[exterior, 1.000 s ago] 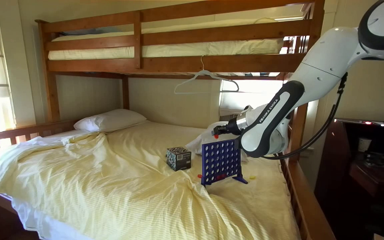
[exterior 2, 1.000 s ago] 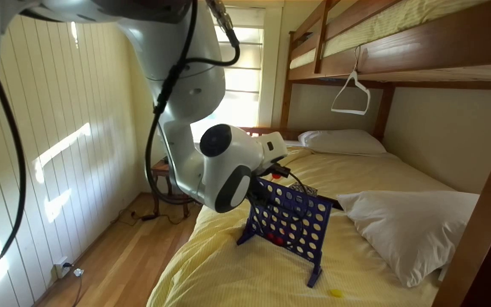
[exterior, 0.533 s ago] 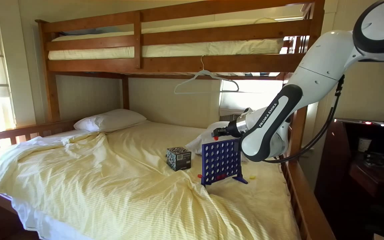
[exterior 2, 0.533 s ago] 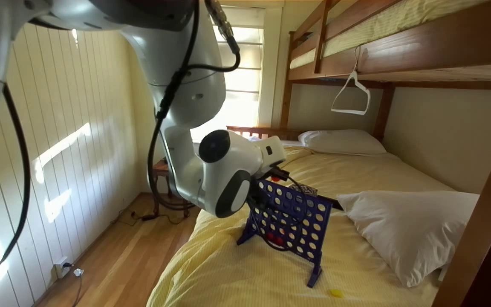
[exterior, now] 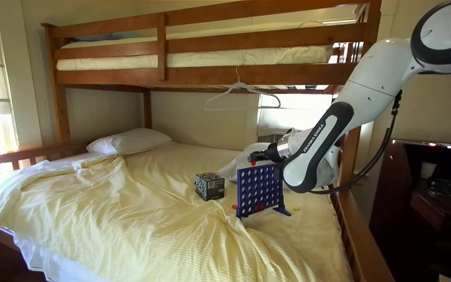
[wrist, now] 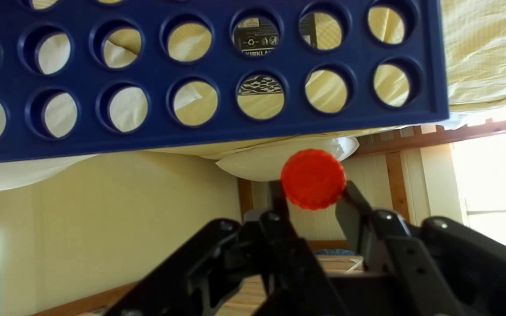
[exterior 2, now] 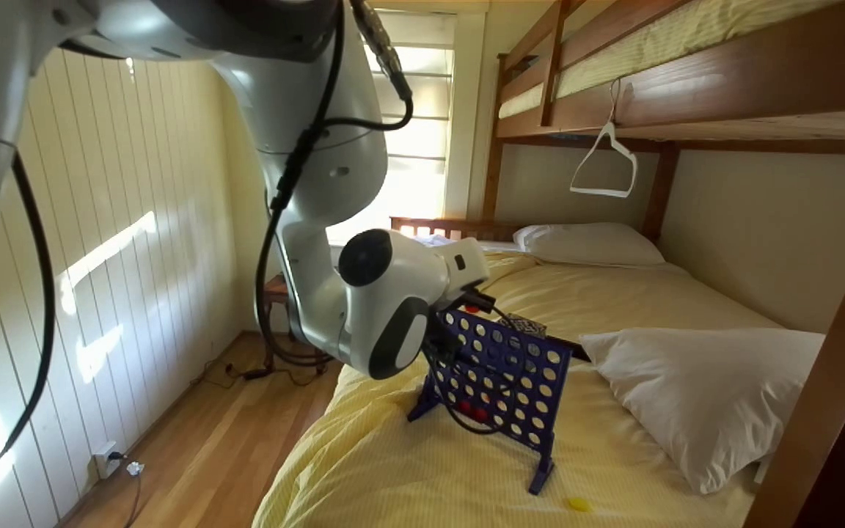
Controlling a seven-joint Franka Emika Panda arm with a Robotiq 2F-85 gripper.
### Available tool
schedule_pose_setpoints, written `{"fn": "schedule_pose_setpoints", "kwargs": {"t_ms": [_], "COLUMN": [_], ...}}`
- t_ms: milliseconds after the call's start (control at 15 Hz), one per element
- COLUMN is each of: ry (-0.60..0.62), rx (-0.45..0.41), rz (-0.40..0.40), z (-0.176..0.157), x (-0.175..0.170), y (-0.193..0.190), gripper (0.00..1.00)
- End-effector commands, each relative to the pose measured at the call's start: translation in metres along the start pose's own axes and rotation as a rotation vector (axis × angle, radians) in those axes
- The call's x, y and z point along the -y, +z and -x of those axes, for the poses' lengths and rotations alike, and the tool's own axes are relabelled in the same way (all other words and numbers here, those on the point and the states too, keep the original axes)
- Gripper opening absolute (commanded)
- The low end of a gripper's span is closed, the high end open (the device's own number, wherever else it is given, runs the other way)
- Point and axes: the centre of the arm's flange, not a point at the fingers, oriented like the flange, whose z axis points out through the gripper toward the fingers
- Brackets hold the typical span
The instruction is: Put one orange chip in the blue gameboard.
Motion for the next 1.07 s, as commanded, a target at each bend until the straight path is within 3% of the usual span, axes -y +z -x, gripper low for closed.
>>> {"fn": "schedule_pose_setpoints", "kwargs": {"t_ms": [0, 1000], "ry": [0.021, 0.051], "rx": [-0.021, -0.035], "rz": [-0.01, -0.001], "z": [0.0037, 0.0089], "x": [-0.0002, 0.0041], "y": [0.0022, 0.0089], "gripper": [0.09, 0.09]}}
